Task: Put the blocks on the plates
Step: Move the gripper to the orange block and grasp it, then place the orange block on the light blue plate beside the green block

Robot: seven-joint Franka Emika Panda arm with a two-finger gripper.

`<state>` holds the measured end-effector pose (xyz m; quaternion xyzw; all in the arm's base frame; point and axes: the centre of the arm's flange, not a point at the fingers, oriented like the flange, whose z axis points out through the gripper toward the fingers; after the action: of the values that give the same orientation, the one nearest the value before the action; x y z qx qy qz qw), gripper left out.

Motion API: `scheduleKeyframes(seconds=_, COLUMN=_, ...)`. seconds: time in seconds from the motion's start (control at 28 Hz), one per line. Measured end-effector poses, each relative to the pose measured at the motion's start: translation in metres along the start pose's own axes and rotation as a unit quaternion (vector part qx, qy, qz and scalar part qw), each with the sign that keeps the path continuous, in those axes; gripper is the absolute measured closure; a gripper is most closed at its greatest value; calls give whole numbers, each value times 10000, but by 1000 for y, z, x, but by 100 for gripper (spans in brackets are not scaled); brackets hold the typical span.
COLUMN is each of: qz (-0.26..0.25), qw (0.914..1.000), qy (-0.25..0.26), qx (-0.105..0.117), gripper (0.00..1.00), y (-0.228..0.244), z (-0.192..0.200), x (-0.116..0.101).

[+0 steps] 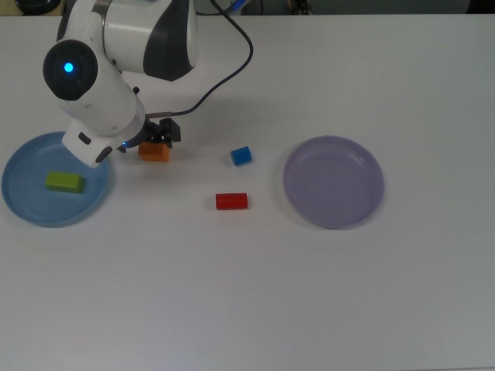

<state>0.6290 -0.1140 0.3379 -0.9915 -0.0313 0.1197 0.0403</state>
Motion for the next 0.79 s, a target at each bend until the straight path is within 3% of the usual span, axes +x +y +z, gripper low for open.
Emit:
scheduleKeyframes(seconds=0.04, qz=47, qw=10000, qy=-3, qx=1, gripper=7, y=1, z=2, x=0)
scheduleKeyframes(seconds=0.18, qz=188, qw=9998, qy=-41, qx=-3, gripper=10, y=5, z=11, x=-2)
scheduleKeyframes(seconds=0.54, qz=206, qw=9997, qy=-108, qx=-16, gripper=12, y=-1, z=33, x=-3)
scheduleKeyframes(seconds=0.79, qz=189, qw=9997, qy=-123, qx=-31, gripper=43, y=-3, z=35, x=-2)
